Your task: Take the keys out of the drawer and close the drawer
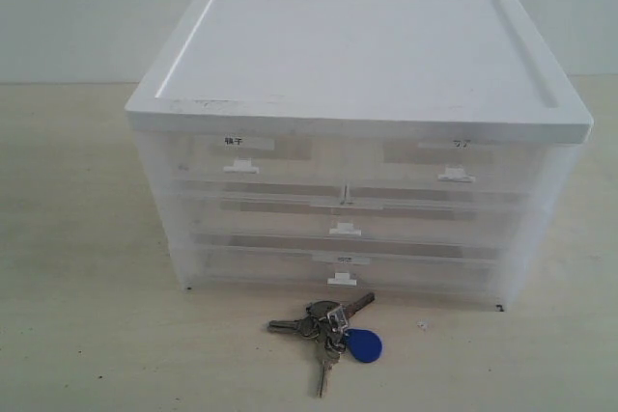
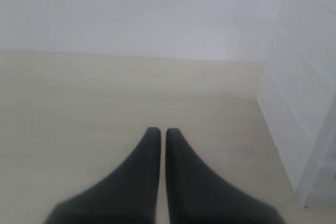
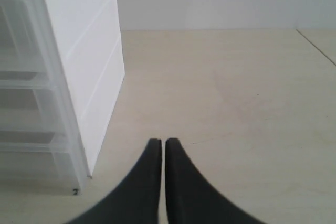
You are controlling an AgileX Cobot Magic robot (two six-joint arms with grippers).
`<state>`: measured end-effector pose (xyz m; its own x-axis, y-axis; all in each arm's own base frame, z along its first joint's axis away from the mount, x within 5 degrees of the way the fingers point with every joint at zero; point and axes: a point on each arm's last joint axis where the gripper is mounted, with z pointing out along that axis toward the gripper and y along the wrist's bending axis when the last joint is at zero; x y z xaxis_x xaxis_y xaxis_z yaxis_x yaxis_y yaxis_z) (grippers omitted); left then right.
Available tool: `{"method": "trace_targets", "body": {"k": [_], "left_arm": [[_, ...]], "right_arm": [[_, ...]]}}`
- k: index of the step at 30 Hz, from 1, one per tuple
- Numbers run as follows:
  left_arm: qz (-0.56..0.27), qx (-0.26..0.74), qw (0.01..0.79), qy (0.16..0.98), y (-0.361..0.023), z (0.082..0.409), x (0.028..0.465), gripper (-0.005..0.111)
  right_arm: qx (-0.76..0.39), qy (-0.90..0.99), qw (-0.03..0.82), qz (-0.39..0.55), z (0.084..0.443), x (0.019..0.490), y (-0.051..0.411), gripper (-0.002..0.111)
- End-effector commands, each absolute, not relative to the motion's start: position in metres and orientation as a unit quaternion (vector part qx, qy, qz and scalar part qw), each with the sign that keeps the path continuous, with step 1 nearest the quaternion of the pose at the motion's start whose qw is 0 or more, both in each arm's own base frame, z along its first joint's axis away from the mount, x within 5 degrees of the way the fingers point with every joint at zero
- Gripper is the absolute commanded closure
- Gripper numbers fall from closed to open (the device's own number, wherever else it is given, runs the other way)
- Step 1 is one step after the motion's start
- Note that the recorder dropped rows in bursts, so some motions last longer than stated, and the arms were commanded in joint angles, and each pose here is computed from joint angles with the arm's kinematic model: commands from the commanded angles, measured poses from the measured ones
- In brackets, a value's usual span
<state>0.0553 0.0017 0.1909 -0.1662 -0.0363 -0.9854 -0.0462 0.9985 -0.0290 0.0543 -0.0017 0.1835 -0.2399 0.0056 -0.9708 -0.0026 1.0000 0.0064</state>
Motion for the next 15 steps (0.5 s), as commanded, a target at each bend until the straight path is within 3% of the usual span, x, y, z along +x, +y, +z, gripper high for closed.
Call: {"method": "trace_targets", "body": {"k": [1, 15], "left_arm": [[0.007, -0.026, 0.645, 0.764, 0.0019, 0.1899, 0.0551, 0.102], [0.007, -0.026, 0.645, 0.764, 0.0019, 0.1899, 0.0551, 0.102]], "right_arm": [[-0.012, 0.785, 0.62, -0.005, 0.1841, 0.054, -0.0015, 0.108], [-0.047, 0.784, 0.619, -0.018, 0.184, 0.054, 0.0006, 0.108]]}}
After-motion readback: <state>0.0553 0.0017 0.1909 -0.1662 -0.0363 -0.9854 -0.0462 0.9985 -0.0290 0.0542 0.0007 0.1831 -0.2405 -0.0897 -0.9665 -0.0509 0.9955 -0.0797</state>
